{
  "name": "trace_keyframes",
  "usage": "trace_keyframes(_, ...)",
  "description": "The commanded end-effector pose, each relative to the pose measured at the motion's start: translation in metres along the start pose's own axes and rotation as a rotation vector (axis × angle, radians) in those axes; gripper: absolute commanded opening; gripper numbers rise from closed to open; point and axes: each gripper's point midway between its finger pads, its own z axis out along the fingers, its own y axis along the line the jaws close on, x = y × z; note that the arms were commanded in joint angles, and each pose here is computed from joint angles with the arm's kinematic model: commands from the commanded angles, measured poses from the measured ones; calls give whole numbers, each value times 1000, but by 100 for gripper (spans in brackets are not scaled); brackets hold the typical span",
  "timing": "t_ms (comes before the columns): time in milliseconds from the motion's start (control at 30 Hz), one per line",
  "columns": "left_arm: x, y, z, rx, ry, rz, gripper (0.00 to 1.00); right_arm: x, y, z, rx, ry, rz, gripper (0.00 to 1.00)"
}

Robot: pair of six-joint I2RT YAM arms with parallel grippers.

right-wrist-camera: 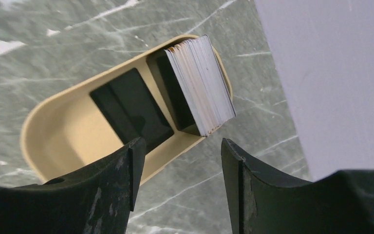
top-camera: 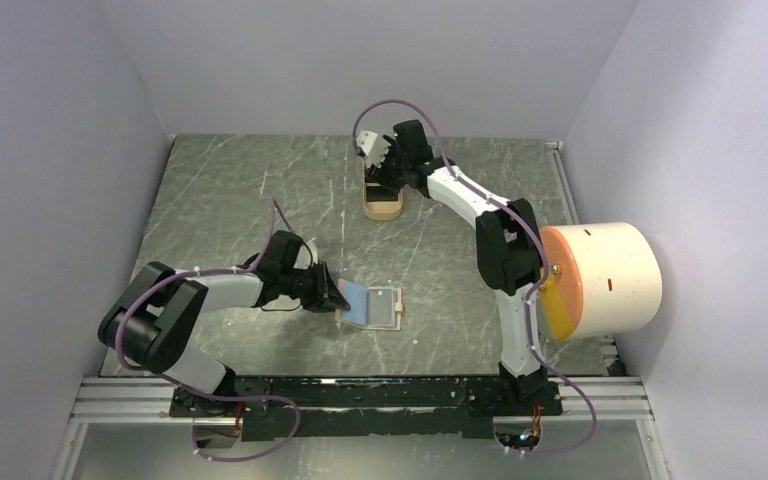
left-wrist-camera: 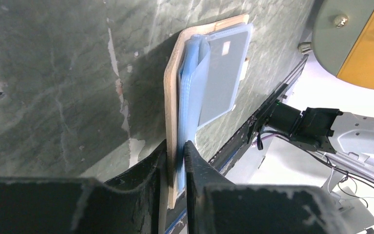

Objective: Put the credit cards into the card holder
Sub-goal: Pick up the credit card from the storage box.

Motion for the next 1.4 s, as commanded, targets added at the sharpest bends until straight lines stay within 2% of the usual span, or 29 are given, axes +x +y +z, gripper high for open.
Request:
trace_keyframes(0,-4,-13,-2,66,-4,41,21,8,-19,13,29,33,-182,62)
trace_keyframes(233,-1,-16,-4,78,6,50,22,5,-23,36,34,-3,-275,62)
trace_keyframes(733,3,-14,1,100,29,28,22,14,-41,66,149,28,-380,61)
trace_keyframes(1000,6,-12,5,120,40,7,20,6,-46,63,175,0,-368,45)
trace_keyframes(1367,5,-14,5,125,37,9,19,-7,-54,44,182,-30,-336,33)
